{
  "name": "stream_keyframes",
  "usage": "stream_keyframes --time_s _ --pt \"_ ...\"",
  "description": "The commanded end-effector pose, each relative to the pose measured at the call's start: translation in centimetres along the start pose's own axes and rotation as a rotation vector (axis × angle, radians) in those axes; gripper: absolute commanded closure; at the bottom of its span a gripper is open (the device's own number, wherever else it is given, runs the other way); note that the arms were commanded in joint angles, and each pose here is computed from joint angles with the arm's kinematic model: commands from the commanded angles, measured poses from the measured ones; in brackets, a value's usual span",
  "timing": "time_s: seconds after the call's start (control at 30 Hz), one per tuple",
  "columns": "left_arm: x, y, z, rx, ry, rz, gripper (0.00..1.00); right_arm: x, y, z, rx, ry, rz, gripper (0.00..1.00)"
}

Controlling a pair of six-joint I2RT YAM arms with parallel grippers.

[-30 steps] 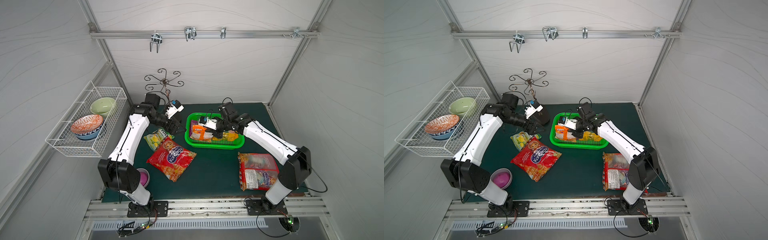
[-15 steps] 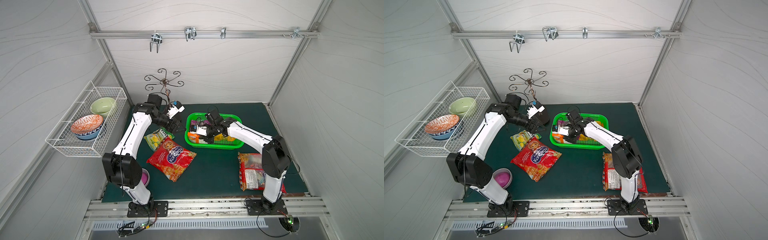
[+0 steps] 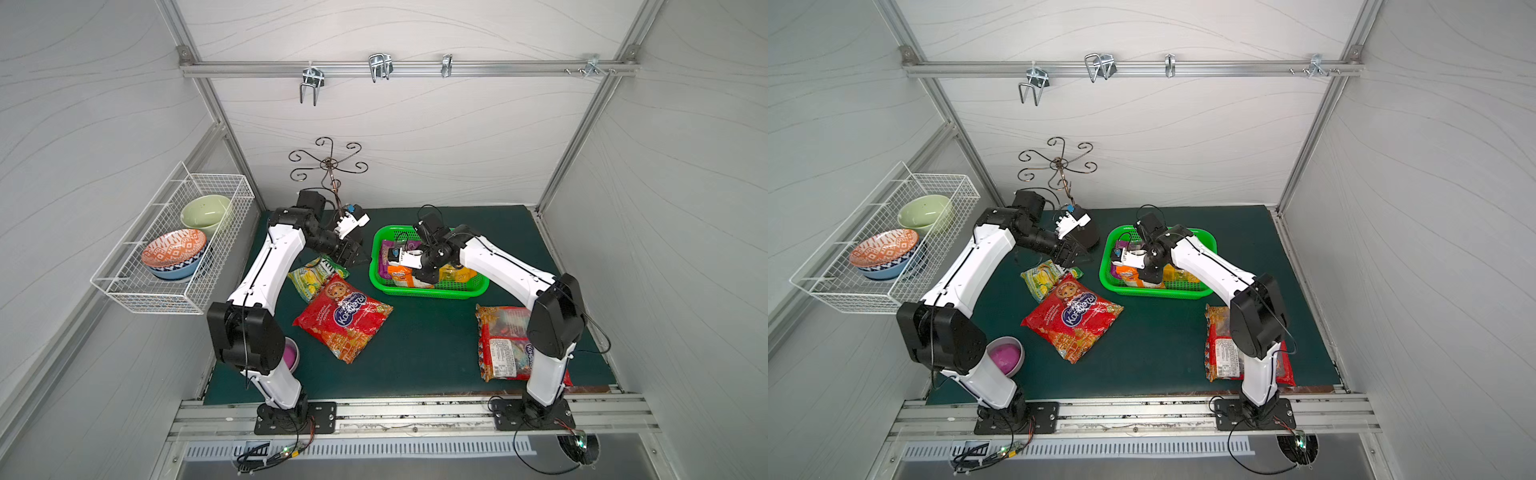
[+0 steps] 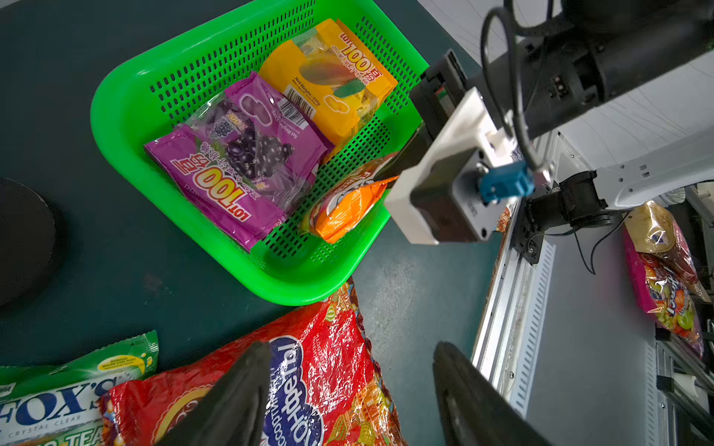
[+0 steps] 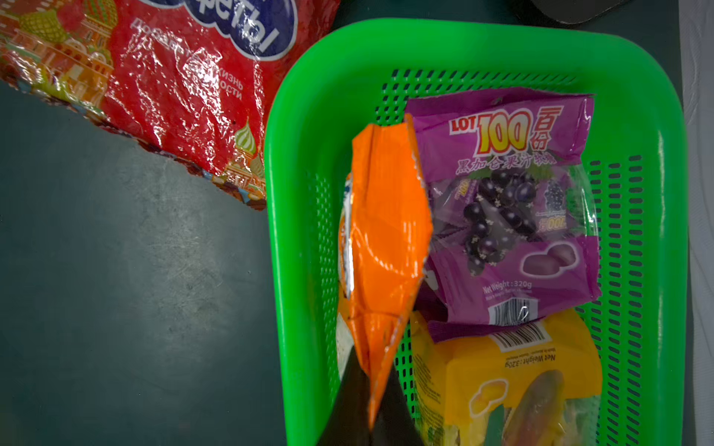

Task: Put the candies in the basket
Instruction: Place the candy in the basket.

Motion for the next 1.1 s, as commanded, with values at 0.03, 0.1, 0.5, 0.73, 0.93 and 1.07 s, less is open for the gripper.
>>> stream_keyframes --time_s 0.03,0.1,0.5,0.73,0.93,1.07 --pt "0.0 0.1 0.1 -0.035 0.009 -0.024 0.31 -3.0 0.7 -1.2 -0.019 0.196 0.06 1.0" --pt "0.3 0.0 0.4 -0.035 0.007 -0.036 0.31 -3.8 1.4 -2.6 -0.081 0.157 -0.013 1.0" --pt "1.0 0.3 2.6 0.004 0.001 -0.046 0.3 -3.0 3.2 -1.5 -0.184 0.015 -0.332 0.63" --pt "-1.5 0.5 2.1 -0.057 0.079 -0.011 0.35 0.0 2.0 2.1 -0.255 -0.125 -0.325 0.72" --pt "-4.6 0.5 1.4 -0.078 0.114 0.053 0.41 -2.5 2.7 2.3 -0.236 -0.079 -0.266 0.72" --pt "-5.4 1.0 1.2 -0.043 0.114 0.1 0.45 -3.1 1.4 2.2 -0.32 -0.159 -0.243 0.83"
Point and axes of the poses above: each gripper's point midway between its finger pads, its own x axis back along the fingers, its own y axis along the line the jaws close on, z = x × y, the point moved 9 cm from there along x, back along the fingers, and after that the axes turned 14 degrees about -x, right-handed, at the moved point
